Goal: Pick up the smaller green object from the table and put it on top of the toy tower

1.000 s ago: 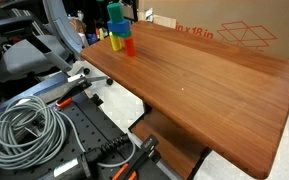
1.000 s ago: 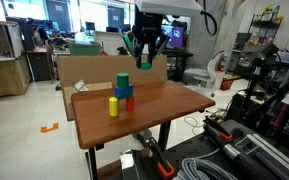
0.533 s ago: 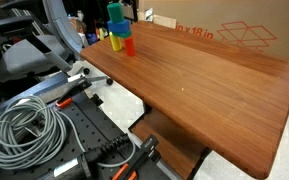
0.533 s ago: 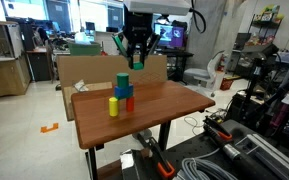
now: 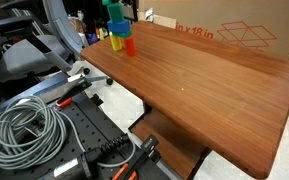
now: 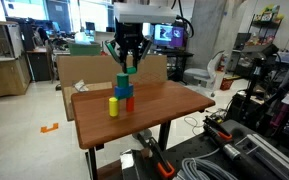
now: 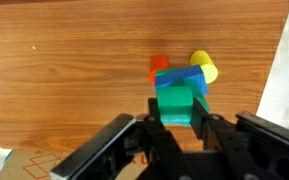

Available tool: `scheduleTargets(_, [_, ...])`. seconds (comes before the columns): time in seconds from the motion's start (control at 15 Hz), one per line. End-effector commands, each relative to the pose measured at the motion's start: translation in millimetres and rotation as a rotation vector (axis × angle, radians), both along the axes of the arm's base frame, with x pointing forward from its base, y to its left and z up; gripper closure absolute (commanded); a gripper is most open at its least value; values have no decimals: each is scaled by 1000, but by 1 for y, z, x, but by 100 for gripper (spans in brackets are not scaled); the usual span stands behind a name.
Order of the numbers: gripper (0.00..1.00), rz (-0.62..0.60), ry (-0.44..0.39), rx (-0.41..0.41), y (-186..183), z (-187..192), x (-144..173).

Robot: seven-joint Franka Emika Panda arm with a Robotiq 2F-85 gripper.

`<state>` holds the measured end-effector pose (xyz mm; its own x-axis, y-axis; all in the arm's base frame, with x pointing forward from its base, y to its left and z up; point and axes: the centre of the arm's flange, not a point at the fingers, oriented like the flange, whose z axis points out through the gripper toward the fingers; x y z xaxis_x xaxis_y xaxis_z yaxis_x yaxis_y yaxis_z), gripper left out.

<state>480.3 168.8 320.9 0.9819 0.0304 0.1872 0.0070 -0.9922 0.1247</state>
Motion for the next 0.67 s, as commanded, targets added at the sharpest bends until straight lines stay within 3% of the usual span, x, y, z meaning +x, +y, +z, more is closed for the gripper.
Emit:
scheduleTargets(0.0, [91,11,7,-33,16,-4,14])
scheduleTargets(0.6, [91,27,53,-22,20,1,18])
